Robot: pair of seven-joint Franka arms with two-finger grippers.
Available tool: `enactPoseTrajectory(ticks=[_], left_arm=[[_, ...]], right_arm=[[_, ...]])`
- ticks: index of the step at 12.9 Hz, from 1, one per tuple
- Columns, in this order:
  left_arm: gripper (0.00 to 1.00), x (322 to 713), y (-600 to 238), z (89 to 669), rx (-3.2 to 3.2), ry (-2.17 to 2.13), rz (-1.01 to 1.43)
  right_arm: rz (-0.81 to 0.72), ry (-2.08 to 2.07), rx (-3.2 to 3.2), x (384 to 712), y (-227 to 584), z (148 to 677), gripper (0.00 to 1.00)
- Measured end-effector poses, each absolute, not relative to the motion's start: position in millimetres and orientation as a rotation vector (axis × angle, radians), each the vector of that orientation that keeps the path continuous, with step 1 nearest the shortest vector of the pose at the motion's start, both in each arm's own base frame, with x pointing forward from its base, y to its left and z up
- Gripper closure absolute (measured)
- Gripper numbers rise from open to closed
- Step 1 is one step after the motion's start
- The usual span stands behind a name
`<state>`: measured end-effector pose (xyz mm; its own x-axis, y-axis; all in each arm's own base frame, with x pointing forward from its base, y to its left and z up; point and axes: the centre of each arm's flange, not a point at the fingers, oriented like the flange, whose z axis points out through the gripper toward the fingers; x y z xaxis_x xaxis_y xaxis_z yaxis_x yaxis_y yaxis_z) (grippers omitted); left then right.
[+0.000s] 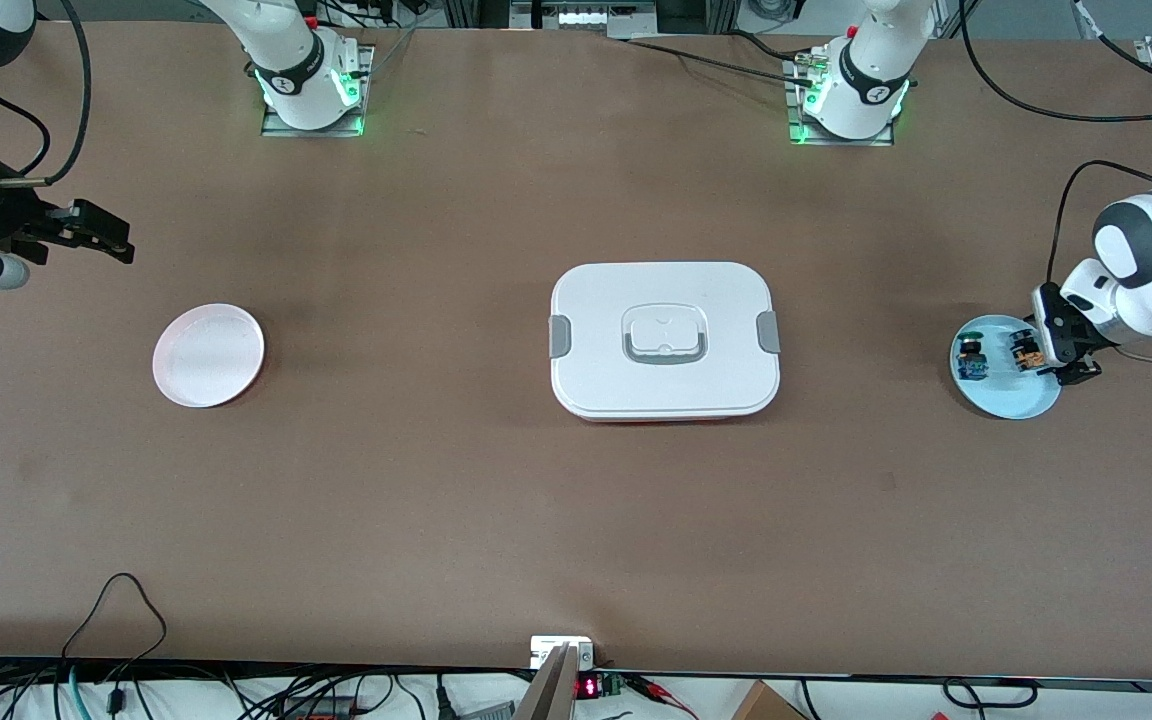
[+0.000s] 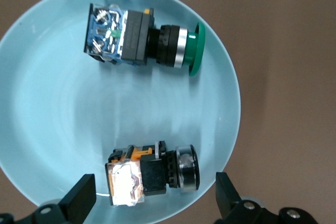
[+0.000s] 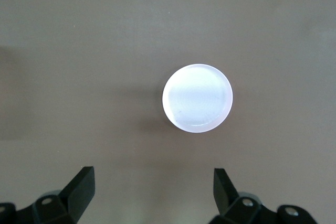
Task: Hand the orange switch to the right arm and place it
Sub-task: 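Close the left gripper on the orange switch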
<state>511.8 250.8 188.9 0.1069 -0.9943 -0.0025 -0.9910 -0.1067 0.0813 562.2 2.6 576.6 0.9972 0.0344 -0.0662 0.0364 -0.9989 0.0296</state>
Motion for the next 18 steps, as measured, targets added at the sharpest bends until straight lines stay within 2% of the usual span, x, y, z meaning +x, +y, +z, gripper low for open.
enactPoseTrajectory(ticks=[6, 12, 18], left_arm=[[0.0, 510.4, 251.2, 182.5, 2.288, -2.054, -0.086], [0.0, 509.5, 250.5, 178.3, 2.283, -2.05, -0.089], [0.04, 508.8, 250.1, 174.9, 2.279, -2.047, -0.091]], right_arm=[[-0.096, 0.048, 3.109, 563.0, 0.0, 576.5, 0.0], [-0.024, 0.051, 3.11, 568.4, 0.9, 579.9, 0.0], [-0.021, 0.05, 3.11, 569.5, 0.6, 578.6, 0.0]])
